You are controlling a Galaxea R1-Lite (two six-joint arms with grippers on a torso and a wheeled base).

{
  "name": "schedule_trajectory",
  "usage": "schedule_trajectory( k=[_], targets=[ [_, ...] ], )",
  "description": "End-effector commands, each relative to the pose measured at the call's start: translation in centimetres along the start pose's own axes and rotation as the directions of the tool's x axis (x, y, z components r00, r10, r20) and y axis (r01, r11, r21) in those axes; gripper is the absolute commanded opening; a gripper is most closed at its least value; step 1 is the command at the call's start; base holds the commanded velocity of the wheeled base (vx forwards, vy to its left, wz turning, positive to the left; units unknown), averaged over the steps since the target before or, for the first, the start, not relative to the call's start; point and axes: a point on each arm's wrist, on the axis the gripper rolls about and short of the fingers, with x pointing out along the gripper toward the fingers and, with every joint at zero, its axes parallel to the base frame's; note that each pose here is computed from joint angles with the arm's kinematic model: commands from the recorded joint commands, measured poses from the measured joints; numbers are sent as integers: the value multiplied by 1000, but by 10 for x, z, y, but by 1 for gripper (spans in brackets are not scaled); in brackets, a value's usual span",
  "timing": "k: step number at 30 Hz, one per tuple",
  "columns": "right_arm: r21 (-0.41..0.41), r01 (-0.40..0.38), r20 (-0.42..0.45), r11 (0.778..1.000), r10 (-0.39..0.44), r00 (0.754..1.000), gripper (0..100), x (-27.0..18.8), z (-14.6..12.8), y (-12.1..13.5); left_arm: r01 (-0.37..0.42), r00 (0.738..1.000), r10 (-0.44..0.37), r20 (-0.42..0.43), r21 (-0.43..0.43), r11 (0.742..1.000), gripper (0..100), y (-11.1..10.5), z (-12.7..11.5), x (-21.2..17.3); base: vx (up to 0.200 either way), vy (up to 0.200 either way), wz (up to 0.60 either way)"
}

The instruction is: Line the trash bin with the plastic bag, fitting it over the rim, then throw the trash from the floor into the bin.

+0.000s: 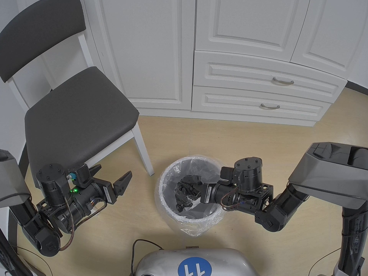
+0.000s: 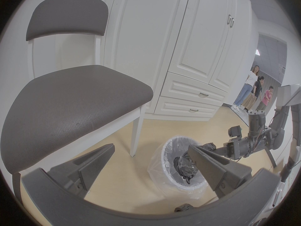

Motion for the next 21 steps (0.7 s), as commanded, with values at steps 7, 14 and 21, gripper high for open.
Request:
schedule_trajectory(
  k=[7,14,21],
  targets=[
    [14,36,-43,999,-35,998,0,18,-22,-20,0,1000,0,-5,0,1000,100,0,-2,1,0,0,0],
    [18,63,-45,998,-62,997,0,28,-30,-30,2,1000,-2,-6,0,1000,100,-1,-2,1,0,0,0],
    [15,60,-5,998,-60,998,100,31,-28,-31,8,1000,-8,-8,1,1000,100,-2,-2,1,0,0,0]
  ],
)
